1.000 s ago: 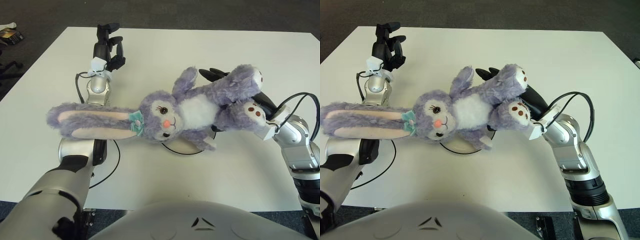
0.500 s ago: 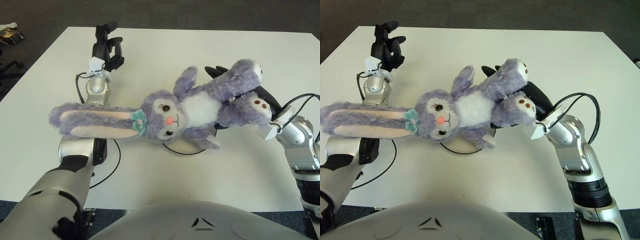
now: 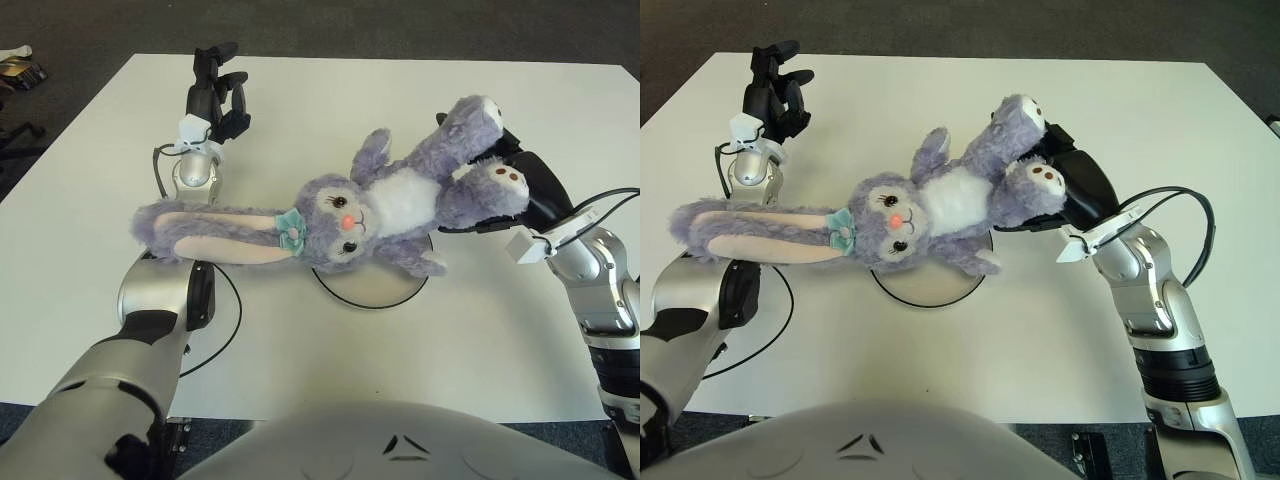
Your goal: Put the doll into the plate.
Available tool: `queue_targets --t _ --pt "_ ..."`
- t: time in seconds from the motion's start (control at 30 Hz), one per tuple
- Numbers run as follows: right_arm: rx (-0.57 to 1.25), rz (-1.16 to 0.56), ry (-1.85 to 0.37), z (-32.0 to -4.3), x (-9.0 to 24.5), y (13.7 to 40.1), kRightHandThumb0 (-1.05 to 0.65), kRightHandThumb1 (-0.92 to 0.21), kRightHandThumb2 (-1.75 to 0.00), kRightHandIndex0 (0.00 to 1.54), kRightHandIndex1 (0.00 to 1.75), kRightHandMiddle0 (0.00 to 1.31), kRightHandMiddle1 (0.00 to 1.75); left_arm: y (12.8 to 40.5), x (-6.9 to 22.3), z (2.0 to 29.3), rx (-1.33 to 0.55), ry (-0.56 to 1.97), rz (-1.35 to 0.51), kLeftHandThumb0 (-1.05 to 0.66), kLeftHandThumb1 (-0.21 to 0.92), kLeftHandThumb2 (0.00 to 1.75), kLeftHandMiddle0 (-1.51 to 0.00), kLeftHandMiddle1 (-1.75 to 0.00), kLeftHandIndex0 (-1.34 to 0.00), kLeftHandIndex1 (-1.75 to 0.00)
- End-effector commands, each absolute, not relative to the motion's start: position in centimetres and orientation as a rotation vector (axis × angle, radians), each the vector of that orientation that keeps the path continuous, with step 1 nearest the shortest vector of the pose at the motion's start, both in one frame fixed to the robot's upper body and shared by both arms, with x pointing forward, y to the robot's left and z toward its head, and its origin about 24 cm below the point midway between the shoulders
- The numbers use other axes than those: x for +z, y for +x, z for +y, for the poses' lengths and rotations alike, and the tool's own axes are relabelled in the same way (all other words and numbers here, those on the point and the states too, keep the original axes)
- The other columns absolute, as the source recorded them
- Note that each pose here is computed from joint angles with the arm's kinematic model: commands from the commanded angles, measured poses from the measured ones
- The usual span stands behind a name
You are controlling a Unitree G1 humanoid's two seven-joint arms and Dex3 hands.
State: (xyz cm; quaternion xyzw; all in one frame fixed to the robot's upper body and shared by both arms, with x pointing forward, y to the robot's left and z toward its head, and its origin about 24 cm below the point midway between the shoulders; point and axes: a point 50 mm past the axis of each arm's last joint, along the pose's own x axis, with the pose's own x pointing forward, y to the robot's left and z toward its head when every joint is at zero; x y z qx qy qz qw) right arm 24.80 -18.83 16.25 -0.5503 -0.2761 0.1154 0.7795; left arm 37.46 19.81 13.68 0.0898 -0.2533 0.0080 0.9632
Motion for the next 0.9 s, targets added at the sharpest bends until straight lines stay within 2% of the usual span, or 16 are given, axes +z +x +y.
queue_targets --t 0.0,0.47,0.67,0.87 --pt "0.184 -0.622 -1.183 -18.95 16.36 25.27 -0.84 -0.83 -0.11 0.00 0.00 0.00 0.00 37.27 13.42 19.88 0.013 0.179 -0.518 -0.62 0.92 0.68 -0.13 -0.94 0.00 -1.06" --pt "0.034 -0.610 -1.155 -19.16 16.09 25.98 -0.83 -0.79 -0.13 0.00 0.00 0.00 0.00 37.27 13.41 19.87 0.014 0.191 -0.517 -0.61 0.92 0.67 -0.15 -0.94 0.00 -1.05" --pt "0.059 -0.546 -1.152 -19.40 16.14 26.14 -0.85 -0.79 -0.14 0.00 0.00 0.00 0.00 37.24 13.44 19.79 0.009 0.180 -0.524 -0.60 0.92 0.67 -0.15 -0.95 0.00 -1.11" --pt "0.105 -0.512 -1.135 -19.56 16.26 26.12 -0.88 -0.79 -0.15 0.00 0.00 0.00 0.00 37.29 13.39 19.77 -0.002 0.179 -0.514 -0.61 0.92 0.68 -0.13 -0.95 0.00 -1.08"
